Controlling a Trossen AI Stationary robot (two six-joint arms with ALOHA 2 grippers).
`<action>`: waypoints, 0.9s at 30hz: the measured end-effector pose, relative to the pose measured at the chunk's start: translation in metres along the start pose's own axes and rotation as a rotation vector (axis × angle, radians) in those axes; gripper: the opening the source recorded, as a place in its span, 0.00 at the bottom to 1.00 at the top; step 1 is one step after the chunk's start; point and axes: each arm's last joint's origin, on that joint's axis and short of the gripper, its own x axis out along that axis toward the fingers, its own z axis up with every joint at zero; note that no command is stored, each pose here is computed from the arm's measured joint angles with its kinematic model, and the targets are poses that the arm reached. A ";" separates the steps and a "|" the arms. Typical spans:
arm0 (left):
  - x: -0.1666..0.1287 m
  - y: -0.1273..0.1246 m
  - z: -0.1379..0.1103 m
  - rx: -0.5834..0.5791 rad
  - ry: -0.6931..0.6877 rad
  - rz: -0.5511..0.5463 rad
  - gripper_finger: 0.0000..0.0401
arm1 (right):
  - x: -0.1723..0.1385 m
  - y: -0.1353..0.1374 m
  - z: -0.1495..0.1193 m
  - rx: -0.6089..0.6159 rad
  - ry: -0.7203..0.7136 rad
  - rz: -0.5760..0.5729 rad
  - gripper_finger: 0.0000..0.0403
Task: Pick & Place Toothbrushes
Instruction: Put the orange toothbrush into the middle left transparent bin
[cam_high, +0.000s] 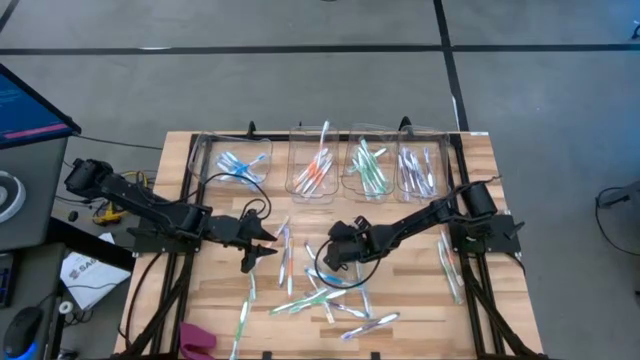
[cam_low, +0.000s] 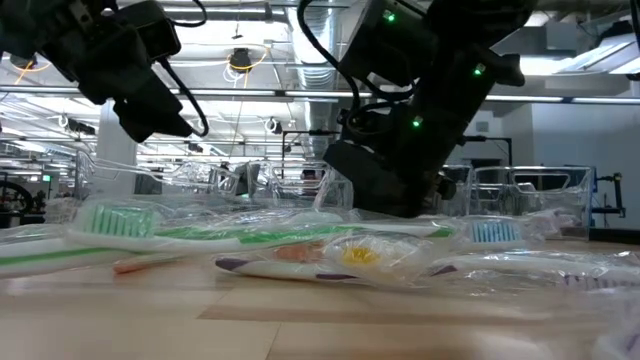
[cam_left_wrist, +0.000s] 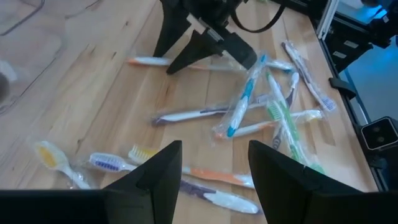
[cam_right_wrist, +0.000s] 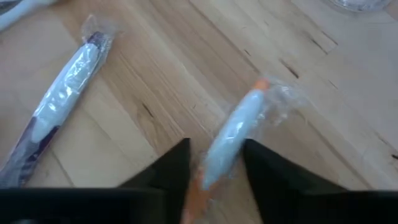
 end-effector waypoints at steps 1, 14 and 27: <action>0.000 0.000 0.000 0.000 -0.002 -0.001 0.44 | 0.000 0.000 0.000 -0.003 0.000 0.000 0.27; 0.000 -0.002 0.005 0.035 -0.051 -0.018 0.44 | -0.014 0.000 -0.003 -0.137 -0.009 -0.013 0.03; 0.016 -0.025 0.016 0.207 -0.281 -0.135 0.44 | -0.143 0.020 -0.005 -0.266 -0.386 0.154 0.03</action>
